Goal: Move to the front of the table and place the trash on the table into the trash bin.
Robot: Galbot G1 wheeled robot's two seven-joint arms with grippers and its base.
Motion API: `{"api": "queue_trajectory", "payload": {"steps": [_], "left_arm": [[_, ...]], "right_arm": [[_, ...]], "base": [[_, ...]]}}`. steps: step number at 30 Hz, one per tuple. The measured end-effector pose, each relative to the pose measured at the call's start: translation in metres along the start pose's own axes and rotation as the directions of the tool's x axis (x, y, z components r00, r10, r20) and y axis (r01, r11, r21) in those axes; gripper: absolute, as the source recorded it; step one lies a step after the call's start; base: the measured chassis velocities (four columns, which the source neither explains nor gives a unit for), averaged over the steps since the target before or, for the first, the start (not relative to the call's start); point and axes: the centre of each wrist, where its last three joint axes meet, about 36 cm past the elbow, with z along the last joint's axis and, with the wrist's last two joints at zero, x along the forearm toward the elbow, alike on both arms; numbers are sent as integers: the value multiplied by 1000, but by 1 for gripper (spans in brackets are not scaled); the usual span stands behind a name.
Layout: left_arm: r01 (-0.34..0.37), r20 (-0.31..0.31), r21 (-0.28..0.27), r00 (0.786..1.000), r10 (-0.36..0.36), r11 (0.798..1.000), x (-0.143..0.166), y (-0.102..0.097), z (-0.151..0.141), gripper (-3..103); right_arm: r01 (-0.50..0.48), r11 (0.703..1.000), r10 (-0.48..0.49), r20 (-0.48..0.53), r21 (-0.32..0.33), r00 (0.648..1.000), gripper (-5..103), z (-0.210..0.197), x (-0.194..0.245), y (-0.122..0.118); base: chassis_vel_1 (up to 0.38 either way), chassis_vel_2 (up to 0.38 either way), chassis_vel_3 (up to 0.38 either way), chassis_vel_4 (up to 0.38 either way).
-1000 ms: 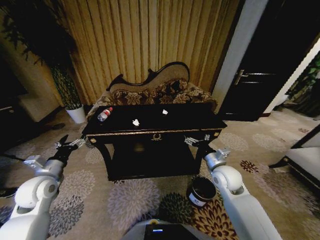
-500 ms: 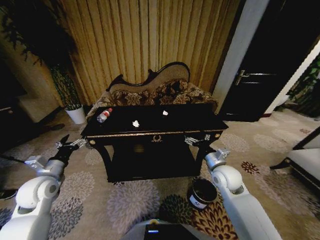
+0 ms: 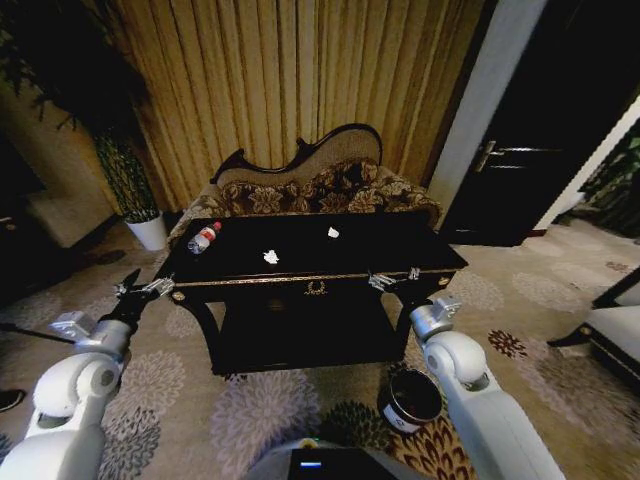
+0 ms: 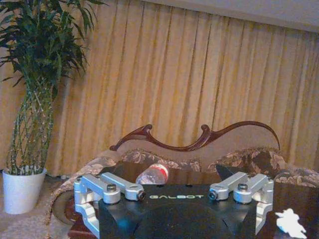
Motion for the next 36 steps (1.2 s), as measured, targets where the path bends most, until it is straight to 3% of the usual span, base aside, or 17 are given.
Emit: {"api": "queue_trajectory", "payload": {"steps": [36], "left_arm": [[-15,9,3,1000,15,1000,1,-8,5,100]], "right_arm": [[40,999,-40,-22,-4,999,100,8,-14,7]], "base": [[-79,72,74,-73]]}}
